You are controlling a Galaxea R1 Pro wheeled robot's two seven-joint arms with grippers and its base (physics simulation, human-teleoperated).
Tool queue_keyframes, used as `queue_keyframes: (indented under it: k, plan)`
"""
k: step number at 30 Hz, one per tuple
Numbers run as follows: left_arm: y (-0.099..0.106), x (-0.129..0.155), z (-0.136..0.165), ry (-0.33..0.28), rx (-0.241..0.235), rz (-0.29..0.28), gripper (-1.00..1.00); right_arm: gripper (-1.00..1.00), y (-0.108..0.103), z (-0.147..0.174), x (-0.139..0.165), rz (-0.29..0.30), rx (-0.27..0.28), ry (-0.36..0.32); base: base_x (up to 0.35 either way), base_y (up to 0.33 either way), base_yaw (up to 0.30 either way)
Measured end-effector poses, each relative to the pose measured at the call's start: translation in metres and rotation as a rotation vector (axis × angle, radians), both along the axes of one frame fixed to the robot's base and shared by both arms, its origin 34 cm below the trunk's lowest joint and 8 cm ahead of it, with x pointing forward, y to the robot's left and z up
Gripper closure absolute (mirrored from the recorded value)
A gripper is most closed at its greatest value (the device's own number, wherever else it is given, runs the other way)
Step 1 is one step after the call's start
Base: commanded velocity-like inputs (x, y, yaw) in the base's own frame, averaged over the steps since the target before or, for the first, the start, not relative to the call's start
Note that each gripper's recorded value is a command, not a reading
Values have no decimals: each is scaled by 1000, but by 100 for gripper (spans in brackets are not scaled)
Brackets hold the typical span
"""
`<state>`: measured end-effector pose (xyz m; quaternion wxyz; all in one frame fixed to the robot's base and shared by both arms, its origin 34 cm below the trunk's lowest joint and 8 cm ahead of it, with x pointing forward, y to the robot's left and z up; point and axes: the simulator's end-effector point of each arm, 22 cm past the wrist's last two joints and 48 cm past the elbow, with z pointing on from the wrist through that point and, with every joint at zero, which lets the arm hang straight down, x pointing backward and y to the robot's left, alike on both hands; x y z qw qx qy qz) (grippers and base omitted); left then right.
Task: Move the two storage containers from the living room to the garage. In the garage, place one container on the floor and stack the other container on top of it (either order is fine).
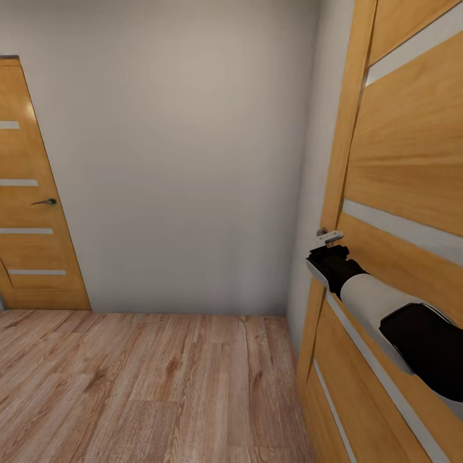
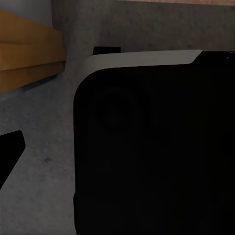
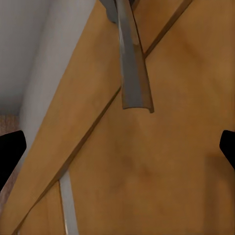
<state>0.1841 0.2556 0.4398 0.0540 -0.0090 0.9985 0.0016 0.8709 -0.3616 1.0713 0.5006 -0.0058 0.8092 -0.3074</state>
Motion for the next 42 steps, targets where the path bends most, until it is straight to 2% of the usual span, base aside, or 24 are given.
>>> queue_keyframes:
  k: [17,18,19,22,23,25,28,31,36,38,40,42]
  plan:
    - [0,0,0,0,0,0,-100,-100,0,1,0,-1,16,-4,0,0,0]
    - [0,0,0,0,0,0,-100,-100,12,1,1,12,7,1,0,0,0]
    - [0,0,0,0,0,0,-100,-100,37,0,4,44,13,2,0,0,0]
    - [0,0,0,0,0,0,-100,-100,88,0,7,106,25,4,0,0,0]
    - [0,0,0,0,0,0,-100,-100,96,0,7,117,27,5,0,0,0]
    - [0,0,0,0,0,0,-100,-100,132,0,6,161,38,5,0,0,0]
    - [0,0,0,0,0,0,-100,-100,167,0,4,205,47,6,0,0,0]
    - [0,0,0,0,0,0,-100,-100,178,0,3,220,50,7,0,0,0]
    - [0,0,0,0,0,0,-100,-100,181,-1,4,227,75,5,0,0,0]
    - [0,0,0,0,0,0,-100,-100,188,-12,3,234,151,15,0,0,0]
    - [0,0,0,0,1,1,-100,-100,201,-23,2,266,250,27,0,0,0]
    - [1,0,0,0,1,2,-100,-100,212,-28,3,299,303,34,0,0,0]
